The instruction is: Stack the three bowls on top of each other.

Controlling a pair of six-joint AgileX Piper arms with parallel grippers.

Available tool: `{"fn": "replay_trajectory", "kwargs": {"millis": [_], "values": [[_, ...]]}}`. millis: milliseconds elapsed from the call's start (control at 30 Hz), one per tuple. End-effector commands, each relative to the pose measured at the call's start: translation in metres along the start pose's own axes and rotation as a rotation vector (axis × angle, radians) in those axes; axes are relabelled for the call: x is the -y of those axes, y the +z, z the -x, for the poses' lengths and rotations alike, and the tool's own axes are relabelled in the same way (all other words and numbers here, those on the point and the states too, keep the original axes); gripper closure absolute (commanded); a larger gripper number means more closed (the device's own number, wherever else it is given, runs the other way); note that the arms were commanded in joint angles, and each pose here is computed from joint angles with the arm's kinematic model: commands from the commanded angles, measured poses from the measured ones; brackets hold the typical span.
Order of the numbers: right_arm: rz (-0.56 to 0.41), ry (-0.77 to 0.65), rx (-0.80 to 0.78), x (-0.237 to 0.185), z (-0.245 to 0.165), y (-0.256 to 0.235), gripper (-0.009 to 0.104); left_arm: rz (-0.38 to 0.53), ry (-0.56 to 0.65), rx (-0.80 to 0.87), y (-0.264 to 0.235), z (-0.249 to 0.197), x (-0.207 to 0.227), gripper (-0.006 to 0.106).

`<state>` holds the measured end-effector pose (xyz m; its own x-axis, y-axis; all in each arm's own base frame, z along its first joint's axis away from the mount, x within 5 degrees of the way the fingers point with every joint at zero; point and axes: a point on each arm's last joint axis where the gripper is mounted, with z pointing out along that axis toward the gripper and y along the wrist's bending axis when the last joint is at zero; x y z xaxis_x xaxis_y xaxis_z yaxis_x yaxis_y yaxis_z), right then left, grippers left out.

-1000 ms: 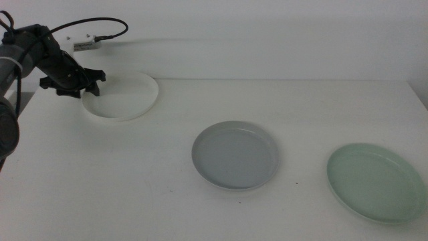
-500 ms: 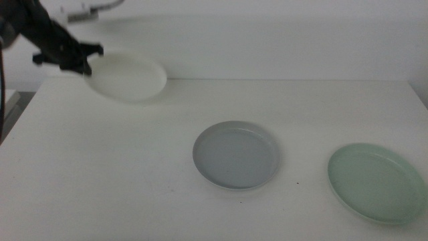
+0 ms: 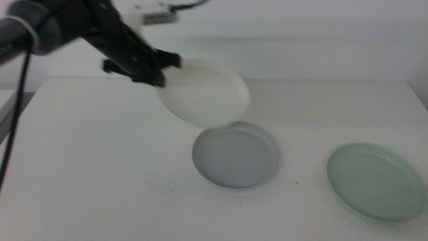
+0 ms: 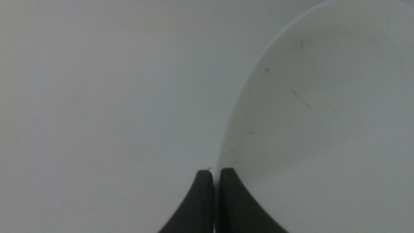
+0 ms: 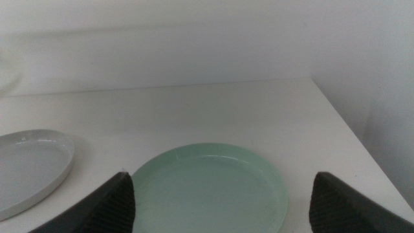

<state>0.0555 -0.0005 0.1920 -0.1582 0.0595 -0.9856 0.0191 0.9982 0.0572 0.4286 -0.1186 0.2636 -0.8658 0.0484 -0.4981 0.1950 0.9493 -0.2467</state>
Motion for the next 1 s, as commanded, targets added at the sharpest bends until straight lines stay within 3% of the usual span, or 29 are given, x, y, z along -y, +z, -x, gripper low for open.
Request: {"fn": "replay_trajectory", "kwargs": {"millis": [0,233,967], "values": [[-0.007,-0.010,0.010,0.001,0.000,0.000,0.002,-0.027,-0.007,0.005,0.002,-0.010,0.023,0.102],[-0.007,-0.010,0.010,0.001,0.000,0.000,0.002,-0.065,0.021,-0.065,0.023,-0.037,0.056,0.102],[-0.007,-0.010,0.010,0.001,0.000,0.000,0.002,-0.069,0.012,-0.132,0.061,-0.076,0.062,0.102]]}}
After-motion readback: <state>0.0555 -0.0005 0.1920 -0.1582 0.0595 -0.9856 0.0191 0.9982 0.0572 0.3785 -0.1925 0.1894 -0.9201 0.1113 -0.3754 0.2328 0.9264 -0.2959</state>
